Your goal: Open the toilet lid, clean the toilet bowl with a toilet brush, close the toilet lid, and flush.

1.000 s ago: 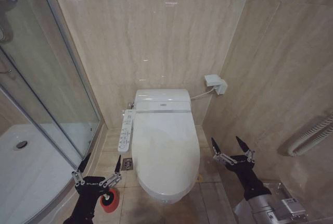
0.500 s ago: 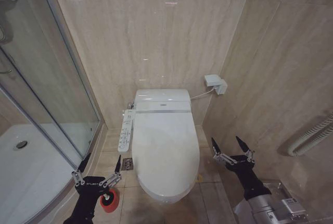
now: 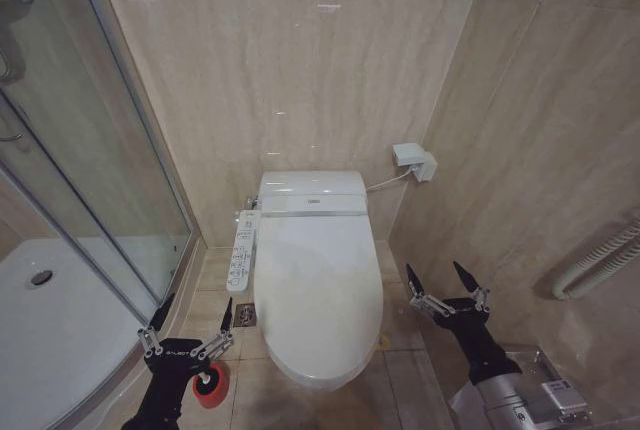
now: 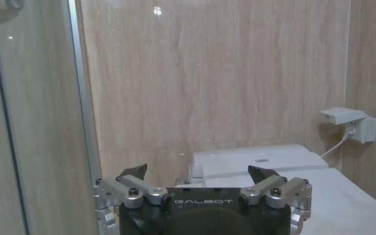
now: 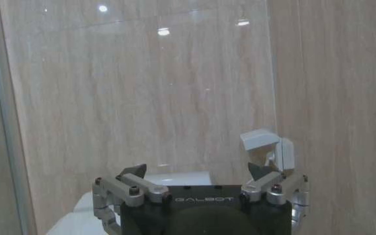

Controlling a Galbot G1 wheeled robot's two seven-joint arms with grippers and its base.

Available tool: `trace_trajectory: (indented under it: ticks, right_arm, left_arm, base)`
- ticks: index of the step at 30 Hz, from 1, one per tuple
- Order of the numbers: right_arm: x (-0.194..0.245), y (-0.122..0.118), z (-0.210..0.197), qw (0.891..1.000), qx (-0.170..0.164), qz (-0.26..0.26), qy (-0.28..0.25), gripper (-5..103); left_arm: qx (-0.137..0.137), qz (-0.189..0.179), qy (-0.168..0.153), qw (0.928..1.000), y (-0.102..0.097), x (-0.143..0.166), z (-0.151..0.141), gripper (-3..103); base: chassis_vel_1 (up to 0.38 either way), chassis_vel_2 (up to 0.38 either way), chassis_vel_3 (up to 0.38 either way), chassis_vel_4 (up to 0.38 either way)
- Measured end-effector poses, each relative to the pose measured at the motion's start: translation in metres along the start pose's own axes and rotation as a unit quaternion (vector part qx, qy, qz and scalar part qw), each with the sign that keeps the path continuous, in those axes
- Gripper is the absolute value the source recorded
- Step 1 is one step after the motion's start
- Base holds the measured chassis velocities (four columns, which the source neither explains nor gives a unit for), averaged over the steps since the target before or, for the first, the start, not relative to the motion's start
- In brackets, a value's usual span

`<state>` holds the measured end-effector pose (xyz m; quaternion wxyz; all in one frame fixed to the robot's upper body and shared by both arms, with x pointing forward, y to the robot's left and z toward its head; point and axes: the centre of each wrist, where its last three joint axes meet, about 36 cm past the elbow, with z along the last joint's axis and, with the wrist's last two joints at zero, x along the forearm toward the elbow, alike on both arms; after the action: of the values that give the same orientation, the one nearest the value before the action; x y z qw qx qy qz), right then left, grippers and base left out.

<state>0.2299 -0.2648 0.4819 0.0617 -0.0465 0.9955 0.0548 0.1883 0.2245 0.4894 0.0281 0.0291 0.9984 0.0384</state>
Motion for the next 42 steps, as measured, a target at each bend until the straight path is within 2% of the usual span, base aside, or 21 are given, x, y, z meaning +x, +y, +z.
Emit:
trace_trajectory:
  ticks: [42]
  right_arm:
    - [0.0,0.0,0.0,1.0,0.0,0.0,0.0,100]
  left_arm:
    - [0.0,0.0,0.0,1.0,0.0,0.0,0.0,100]
  base:
    - [0.0,0.0,0.0,0.0]
